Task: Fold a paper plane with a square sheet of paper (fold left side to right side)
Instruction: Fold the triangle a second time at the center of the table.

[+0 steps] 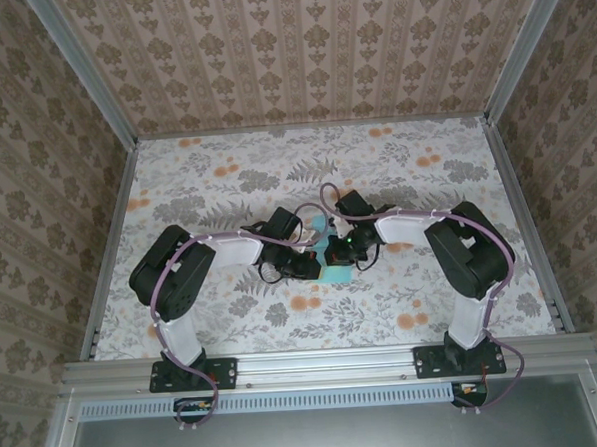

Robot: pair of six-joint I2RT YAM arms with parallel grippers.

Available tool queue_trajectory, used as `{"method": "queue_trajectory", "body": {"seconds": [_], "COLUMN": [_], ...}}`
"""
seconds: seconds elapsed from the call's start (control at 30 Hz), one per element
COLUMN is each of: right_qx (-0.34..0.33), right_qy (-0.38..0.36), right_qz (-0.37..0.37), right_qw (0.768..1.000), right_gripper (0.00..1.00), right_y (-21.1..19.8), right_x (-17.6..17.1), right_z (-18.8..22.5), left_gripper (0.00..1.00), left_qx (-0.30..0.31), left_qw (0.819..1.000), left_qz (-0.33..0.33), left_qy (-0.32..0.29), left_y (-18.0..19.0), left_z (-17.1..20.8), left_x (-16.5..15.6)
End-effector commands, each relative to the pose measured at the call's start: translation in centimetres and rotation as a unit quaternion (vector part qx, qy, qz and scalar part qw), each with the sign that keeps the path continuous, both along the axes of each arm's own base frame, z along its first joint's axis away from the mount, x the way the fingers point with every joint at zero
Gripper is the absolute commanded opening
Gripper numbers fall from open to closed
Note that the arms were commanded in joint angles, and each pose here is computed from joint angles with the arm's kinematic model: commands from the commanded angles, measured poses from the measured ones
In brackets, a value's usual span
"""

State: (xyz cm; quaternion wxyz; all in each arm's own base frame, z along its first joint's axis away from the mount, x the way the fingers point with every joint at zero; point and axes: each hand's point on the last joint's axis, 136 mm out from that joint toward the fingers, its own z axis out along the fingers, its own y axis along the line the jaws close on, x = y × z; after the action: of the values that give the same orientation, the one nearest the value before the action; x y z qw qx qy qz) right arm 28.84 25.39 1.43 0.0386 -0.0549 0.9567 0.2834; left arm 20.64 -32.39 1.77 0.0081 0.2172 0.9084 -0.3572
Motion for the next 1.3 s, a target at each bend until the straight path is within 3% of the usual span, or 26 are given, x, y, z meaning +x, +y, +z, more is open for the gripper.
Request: {"method": "queue_trajectory", "body": {"seconds": [0.0, 0.9, 1.1, 1.27], "right_qx": [-0.045, -0.061, -0.017, 0.006], "right_qy": [-0.003, -0.003, -0.032, -0.024], "right_qz": [-0.016, -0.057, -0.045, -0.025], "right_qw": [0.999, 0.996, 0.998, 0.999], "right_gripper": [0.0, 0.0, 0.0, 0.0], "right_y": [-2.8, -7.9, -6.0, -3.2], "right_x": [0.5, 4.0, 3.9, 2.7], "right_z": [-0.2, -0.1, 3.2, 3.1], "left_gripper": [0.0, 0.0, 0.0, 0.0], "left_qx": [0.075, 0.074, 0.073, 0.074], "left_qw": [0.996, 0.997, 0.997, 0.997], "left_qz": [0.001, 0.0, -0.001, -0.001], "left_qy": [0.038, 0.036, 0.033, 0.032], "left_y": [2.8, 2.8, 2.7, 2.7], "left_z": [-3.5, -3.4, -3.3, -3.3], "left_x": [-2.0, -2.1, -2.1, -2.0]}}
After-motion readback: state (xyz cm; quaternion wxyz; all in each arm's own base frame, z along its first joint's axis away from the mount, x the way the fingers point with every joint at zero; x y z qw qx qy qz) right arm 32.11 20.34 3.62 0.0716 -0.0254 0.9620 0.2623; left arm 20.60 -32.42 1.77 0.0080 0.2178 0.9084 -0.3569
